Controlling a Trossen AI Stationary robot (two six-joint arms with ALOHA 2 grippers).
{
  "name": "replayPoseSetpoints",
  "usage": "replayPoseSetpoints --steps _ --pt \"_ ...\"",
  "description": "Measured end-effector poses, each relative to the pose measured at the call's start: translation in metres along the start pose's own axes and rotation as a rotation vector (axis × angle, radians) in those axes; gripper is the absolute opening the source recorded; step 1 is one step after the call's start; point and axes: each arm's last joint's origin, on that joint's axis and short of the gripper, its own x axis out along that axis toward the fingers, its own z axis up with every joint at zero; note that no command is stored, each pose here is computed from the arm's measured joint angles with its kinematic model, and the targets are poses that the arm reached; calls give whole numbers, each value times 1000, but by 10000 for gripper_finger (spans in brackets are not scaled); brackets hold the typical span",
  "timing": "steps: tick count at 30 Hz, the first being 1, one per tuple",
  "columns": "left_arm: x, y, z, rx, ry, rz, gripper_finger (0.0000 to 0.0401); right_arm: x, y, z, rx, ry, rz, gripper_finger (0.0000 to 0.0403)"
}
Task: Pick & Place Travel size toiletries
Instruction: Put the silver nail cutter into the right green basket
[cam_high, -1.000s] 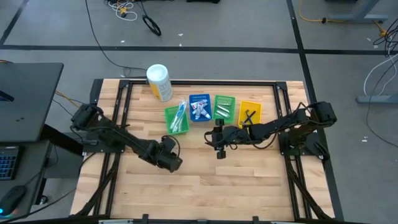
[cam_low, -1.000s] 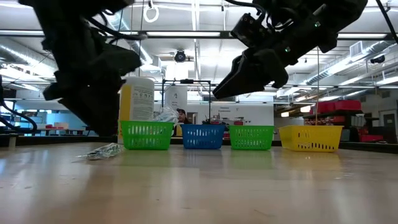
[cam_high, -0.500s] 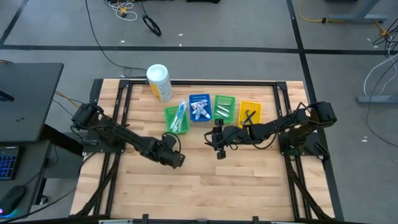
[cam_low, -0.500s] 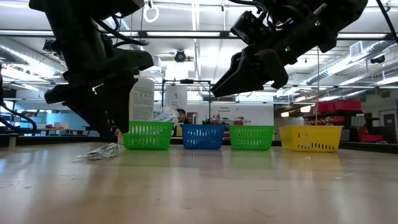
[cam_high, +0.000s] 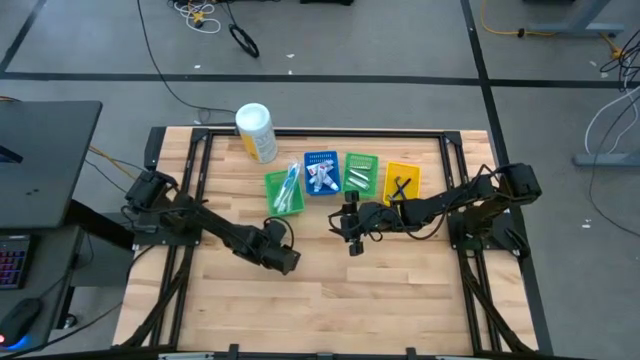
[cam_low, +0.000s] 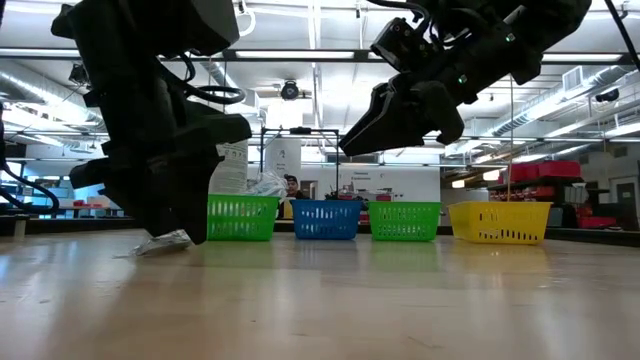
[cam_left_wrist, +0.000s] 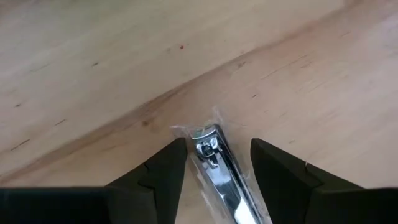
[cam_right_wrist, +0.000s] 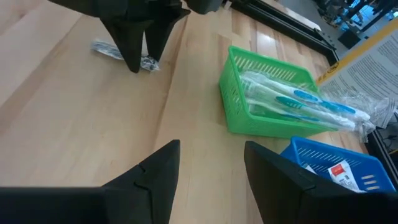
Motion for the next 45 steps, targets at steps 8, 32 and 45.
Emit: replayPoseSetpoints --steps 8,32,45 --pt "1 0 2 60 17 2 165 0 0 1 2 -7 -2 190" --pt "-20 -55 88 118 -462 -242 64 -78 9 -19 195 465 -121 190" --pt "-24 -57 207 285 -693 -330 73 -80 18 -65 359 473 -198 190"
